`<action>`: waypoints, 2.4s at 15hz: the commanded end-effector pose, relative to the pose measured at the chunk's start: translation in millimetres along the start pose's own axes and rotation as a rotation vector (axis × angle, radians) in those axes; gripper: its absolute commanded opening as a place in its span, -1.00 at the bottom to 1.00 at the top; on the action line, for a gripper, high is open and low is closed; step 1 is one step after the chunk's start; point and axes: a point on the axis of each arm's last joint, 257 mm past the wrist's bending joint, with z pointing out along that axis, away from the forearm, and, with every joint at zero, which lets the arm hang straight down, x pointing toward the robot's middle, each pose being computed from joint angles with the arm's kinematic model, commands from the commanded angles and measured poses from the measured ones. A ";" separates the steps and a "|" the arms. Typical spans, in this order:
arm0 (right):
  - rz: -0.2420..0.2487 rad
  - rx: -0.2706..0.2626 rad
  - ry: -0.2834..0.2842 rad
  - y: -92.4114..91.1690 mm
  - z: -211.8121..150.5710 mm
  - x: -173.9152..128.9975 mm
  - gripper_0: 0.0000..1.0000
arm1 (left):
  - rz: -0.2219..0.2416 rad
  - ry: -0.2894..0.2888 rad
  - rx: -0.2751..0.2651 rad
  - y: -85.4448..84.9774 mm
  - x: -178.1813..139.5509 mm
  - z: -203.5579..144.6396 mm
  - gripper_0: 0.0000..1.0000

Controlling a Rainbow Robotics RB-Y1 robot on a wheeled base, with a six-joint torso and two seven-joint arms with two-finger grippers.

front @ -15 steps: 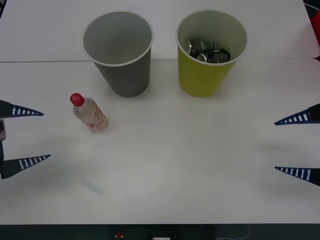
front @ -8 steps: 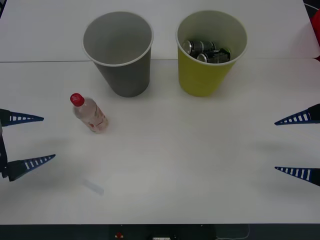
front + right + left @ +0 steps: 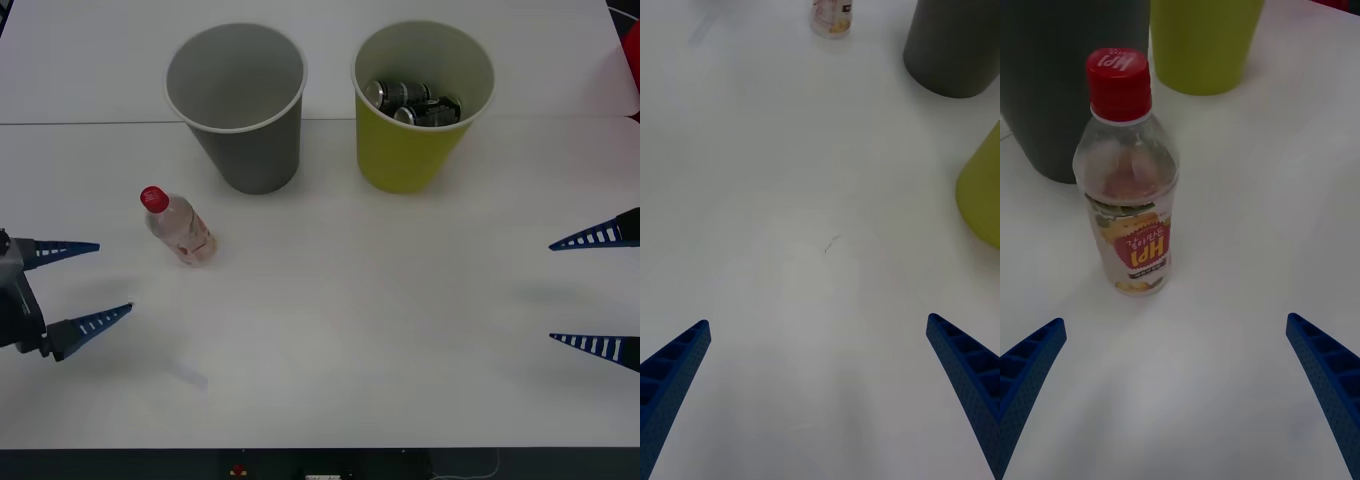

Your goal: Put the can into the green bin and the plastic bottle into the gray bin

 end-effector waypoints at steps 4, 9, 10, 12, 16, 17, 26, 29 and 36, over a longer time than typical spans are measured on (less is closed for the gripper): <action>0.000 0.000 0.000 0.0 0.0 0.0 1.00 | -0.098 -0.078 -0.072 -7.9 11.9 25.0 1.00; 0.000 0.000 0.000 0.0 0.0 0.0 1.00 | -0.199 -0.141 -0.114 -16.7 13.2 57.5 1.00; 0.000 0.000 0.000 0.0 0.0 0.0 1.00 | -0.216 -0.146 -0.134 -15.0 13.5 63.1 1.00; 0.000 0.000 0.000 0.0 0.0 0.0 1.00 | -0.245 -0.159 -0.182 -10.3 13.1 74.6 1.00; 0.000 0.000 0.000 0.0 0.0 0.0 1.00 | -0.282 -0.180 -0.270 1.8 10.3 92.6 1.00; 0.000 0.000 0.000 0.0 0.0 0.0 1.00 | -0.286 -0.191 -0.284 4.1 6.9 95.9 1.00; 0.000 0.000 0.000 0.0 0.0 0.0 1.00 | -0.291 -0.241 -0.367 20.0 -19.6 129.9 1.00; 0.000 0.000 0.000 0.0 0.0 0.0 1.00 | -0.284 -0.239 -0.365 26.1 -21.5 139.0 1.00; 0.000 0.000 0.000 0.0 0.0 0.0 1.00 | -0.260 -0.235 -0.369 30.2 -24.0 143.0 -1.00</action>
